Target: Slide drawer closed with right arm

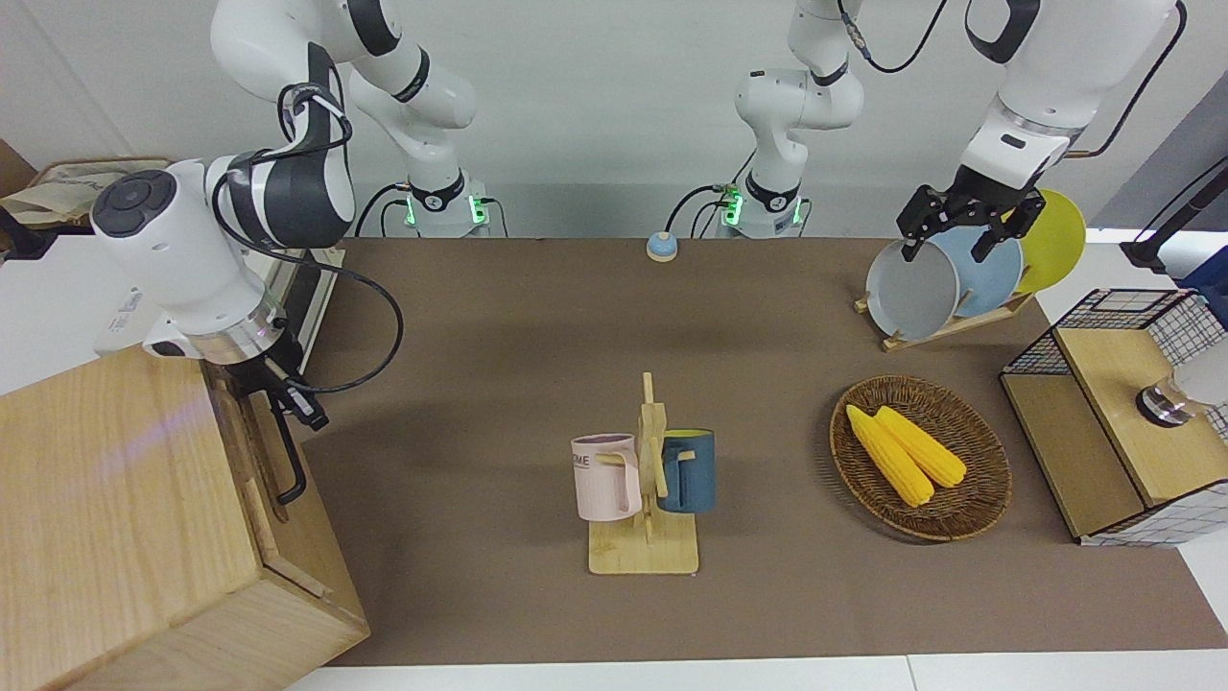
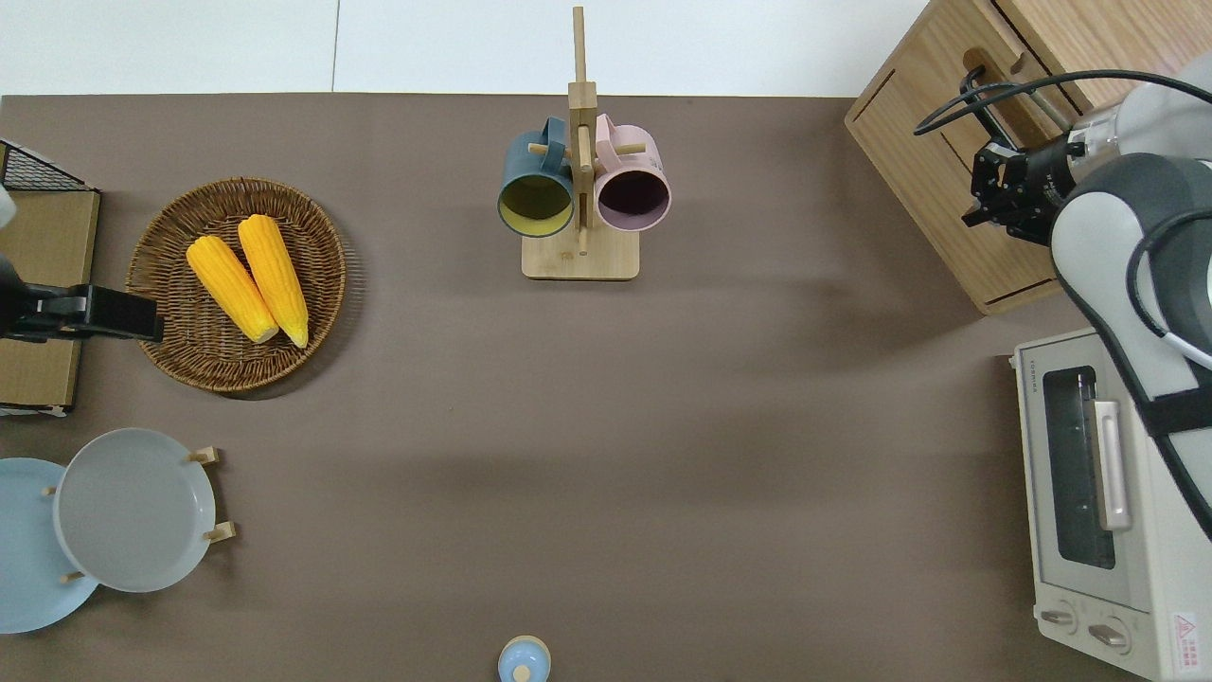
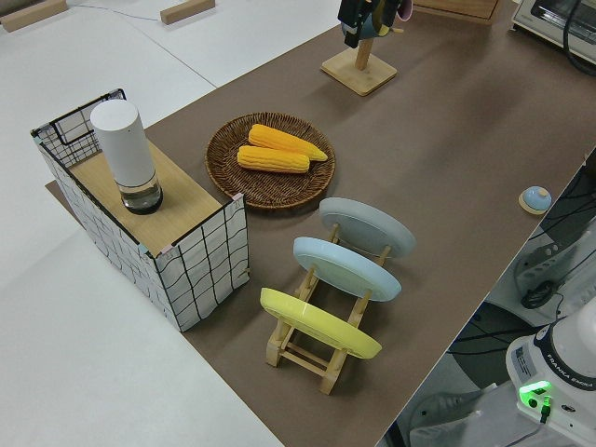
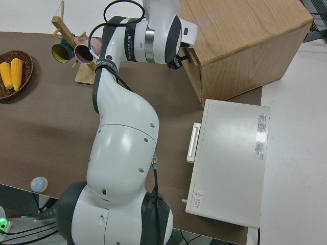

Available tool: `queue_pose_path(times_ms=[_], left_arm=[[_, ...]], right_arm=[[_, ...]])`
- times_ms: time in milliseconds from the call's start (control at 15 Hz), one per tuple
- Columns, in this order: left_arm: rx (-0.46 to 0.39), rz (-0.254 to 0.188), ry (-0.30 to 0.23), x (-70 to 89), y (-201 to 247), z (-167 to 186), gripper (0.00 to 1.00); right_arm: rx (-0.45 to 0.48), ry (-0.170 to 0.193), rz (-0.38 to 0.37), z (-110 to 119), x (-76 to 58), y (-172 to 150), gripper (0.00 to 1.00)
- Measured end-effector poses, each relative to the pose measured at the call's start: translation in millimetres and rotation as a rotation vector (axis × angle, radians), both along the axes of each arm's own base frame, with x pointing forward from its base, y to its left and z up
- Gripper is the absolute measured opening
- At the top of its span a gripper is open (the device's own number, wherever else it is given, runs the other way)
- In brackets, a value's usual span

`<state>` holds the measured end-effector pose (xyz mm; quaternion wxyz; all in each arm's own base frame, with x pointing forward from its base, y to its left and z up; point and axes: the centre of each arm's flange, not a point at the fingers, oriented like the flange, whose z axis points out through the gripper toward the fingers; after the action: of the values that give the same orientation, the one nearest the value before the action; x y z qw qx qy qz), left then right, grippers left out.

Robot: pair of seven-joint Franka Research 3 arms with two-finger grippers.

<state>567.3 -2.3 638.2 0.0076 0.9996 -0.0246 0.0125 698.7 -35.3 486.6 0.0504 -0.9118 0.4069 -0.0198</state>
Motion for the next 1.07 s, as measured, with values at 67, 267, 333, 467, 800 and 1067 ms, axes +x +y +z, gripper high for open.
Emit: queue_pose_path(times_ms=[67, 267, 333, 467, 800, 1067], left_arm=[[0.000, 0.000, 0.000, 0.0, 0, 0, 1.00], [0.000, 0.000, 0.000, 0.0, 0, 0, 1.00], [0.000, 0.000, 0.000, 0.0, 0, 0, 1.00], [0.000, 0.000, 0.000, 0.0, 0, 0, 0.99], [0.000, 0.000, 0.000, 0.0, 0, 0, 1.00], [0.000, 0.000, 0.000, 0.0, 0, 0, 1.00]], right_arm=[[0.000, 0.000, 0.000, 0, 0.0, 0, 0.01], [-0.002, -0.001, 0.018, 0, -0.2, -1, 0.01], [-0.004, -0.001, 0.024, 0, -0.3, -3, 0.01], [-0.007, -0.001, 0.041, 0, -0.9, -10, 0.01], [-0.008, 0.020, 0.060, -1, -5.1, -21, 0.01], [-0.009, 0.024, 0.063, -1, -6.0, -25, 0.01]])
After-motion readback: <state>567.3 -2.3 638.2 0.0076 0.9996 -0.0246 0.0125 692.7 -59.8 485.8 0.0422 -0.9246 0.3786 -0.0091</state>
